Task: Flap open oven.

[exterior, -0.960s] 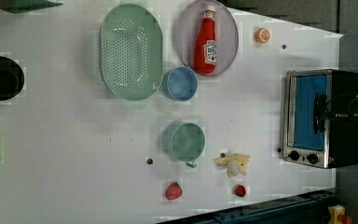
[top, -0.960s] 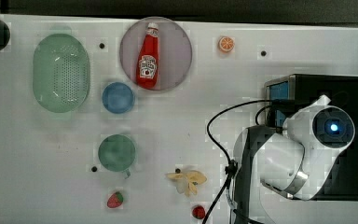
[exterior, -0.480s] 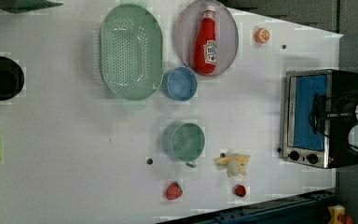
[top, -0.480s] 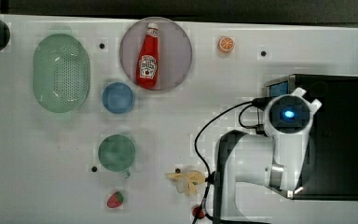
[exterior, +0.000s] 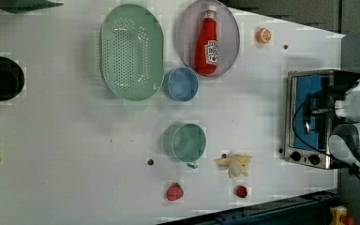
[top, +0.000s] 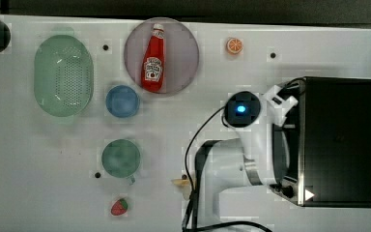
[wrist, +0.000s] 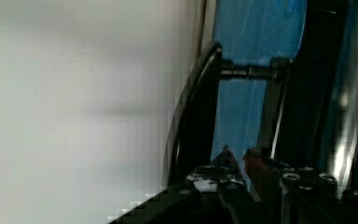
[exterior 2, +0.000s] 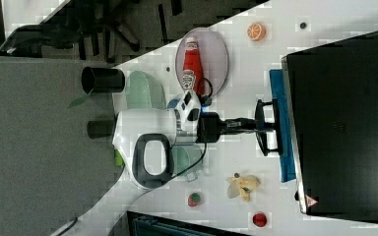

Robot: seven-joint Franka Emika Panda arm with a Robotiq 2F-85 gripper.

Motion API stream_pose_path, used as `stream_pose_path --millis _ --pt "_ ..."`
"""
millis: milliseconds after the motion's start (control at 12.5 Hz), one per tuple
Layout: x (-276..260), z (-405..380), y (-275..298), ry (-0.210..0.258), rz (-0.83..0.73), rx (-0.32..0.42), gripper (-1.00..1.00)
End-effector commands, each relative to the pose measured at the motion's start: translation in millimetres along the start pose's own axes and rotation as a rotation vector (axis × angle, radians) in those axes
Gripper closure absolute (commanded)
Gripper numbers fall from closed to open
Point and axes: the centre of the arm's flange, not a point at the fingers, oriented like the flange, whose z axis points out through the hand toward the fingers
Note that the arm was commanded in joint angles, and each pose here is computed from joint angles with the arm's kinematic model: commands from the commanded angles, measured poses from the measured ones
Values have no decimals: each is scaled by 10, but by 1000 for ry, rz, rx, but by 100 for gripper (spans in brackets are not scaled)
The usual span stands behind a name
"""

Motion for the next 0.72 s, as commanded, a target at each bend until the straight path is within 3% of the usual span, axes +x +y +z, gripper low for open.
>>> stream_pose_path --millis 80,720 --pt "112 126 -800 -22 87 -23 65" --pt "179 513 -1436 -34 51 -33 65"
